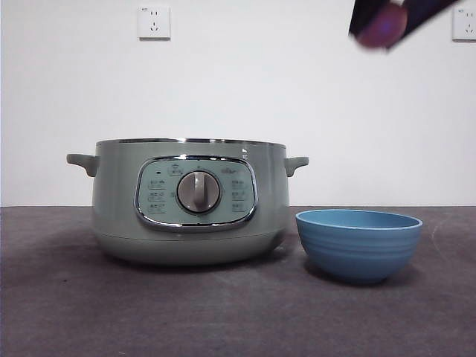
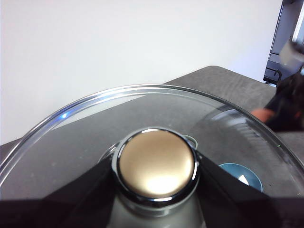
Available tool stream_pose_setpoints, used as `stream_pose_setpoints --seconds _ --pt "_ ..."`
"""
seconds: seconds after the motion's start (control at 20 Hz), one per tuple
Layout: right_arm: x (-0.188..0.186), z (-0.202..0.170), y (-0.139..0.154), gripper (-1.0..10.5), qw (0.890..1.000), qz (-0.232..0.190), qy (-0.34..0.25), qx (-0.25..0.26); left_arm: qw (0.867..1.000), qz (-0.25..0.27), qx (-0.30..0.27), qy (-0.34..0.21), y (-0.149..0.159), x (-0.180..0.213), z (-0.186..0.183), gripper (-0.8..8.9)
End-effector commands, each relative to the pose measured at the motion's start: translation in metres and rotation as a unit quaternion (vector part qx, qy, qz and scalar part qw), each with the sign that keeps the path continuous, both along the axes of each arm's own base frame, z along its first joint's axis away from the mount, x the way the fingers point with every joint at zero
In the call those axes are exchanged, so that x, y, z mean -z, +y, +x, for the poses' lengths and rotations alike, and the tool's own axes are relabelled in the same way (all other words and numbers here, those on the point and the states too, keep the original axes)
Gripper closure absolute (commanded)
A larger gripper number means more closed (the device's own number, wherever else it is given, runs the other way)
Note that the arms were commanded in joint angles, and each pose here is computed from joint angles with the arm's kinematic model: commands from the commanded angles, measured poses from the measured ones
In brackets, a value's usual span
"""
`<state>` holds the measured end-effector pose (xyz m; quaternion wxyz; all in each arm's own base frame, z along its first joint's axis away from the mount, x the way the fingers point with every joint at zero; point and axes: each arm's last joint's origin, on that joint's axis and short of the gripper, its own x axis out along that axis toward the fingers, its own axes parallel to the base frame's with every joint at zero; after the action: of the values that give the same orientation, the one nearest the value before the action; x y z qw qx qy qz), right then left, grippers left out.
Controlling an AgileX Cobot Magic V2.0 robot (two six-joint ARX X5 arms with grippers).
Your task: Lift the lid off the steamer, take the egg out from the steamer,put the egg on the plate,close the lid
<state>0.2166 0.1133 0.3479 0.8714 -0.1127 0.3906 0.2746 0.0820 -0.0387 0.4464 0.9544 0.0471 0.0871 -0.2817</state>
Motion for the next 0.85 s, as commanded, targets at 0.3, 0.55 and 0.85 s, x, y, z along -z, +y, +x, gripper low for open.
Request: stream_pose_setpoints --seconds 0.3,0.55,0.85 --pt "0.092 0.019 0.012 9.6 0.999 0.005 0.053 -0.011 1.0 -0.011 0.002 -0.026 0.002 -0.007 -0.005 8.22" --pt "0.131 0.039 0.023 9.6 0.996 -0.012 0.086 -0.012 1.0 -0.008 0.002 -0.02 0.002 -0.006 -0.005 8.22" --pt "0.168 0.054 0.031 9.6 0.991 -0.034 0.129 -0.011 1.0 -0.007 0.002 -0.019 0.002 -0.006 -0.005 8.22"
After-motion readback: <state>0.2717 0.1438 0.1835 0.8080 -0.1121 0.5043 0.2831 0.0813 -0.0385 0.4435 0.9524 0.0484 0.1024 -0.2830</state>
